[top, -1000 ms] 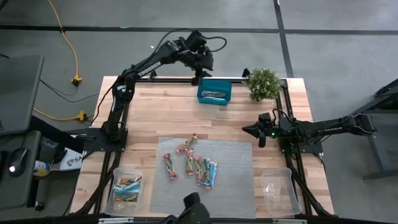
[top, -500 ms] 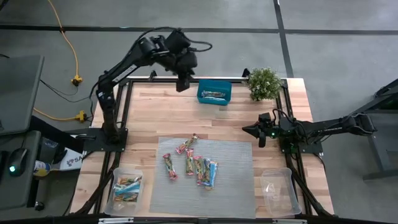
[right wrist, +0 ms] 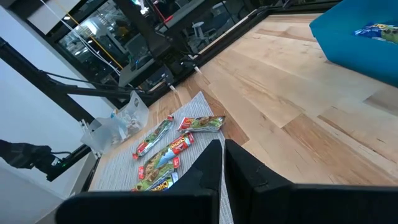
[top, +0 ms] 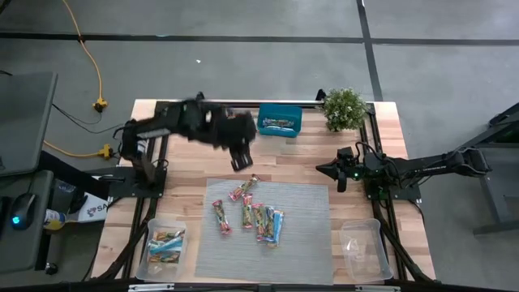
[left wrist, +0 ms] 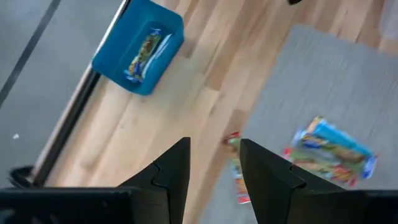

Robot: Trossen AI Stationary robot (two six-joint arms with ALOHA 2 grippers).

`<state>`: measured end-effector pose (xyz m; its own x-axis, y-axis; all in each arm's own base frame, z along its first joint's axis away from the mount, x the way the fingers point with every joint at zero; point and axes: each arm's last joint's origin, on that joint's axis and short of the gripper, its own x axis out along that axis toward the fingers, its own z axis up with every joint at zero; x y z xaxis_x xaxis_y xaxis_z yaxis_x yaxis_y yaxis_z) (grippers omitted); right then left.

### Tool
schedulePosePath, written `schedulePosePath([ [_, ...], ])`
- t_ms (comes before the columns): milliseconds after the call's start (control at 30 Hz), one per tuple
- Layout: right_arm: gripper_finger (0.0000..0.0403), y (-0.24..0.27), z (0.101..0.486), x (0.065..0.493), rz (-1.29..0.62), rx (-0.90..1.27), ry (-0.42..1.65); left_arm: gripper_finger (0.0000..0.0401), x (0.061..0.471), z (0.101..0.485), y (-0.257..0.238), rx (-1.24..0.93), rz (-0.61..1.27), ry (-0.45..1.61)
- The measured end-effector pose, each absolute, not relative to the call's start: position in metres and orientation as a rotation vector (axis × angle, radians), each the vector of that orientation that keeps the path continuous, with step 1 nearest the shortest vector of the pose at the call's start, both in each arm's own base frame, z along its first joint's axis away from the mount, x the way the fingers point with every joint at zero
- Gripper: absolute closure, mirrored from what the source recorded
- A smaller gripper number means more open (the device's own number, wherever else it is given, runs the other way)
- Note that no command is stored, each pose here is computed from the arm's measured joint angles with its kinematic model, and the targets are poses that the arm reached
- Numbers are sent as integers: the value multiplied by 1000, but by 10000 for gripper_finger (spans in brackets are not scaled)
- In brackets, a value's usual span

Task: Pick and place Granola Bars by type
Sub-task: Put the blue granola bar into the blue bin

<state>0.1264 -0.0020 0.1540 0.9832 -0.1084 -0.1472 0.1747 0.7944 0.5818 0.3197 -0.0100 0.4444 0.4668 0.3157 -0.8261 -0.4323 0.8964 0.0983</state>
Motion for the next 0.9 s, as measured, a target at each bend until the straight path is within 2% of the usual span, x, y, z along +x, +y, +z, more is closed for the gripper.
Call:
schedulePosePath([
  [200,402,-2,154,126,-152,635,109,265,324,435,-68,-226,542,905],
  [367,402,-2,154,126,-152,635,108,265,345,404,-106,-272,567,949],
  [567,402,-2,154,126,-151,635,106,265,380,352,-125,-374,627,1082],
  [700,402,-2,154,126,-151,635,104,265,403,315,-133,-397,609,1187],
  [900,402,-2,154,127,-151,635,104,265,431,276,-145,-442,524,1227],
])
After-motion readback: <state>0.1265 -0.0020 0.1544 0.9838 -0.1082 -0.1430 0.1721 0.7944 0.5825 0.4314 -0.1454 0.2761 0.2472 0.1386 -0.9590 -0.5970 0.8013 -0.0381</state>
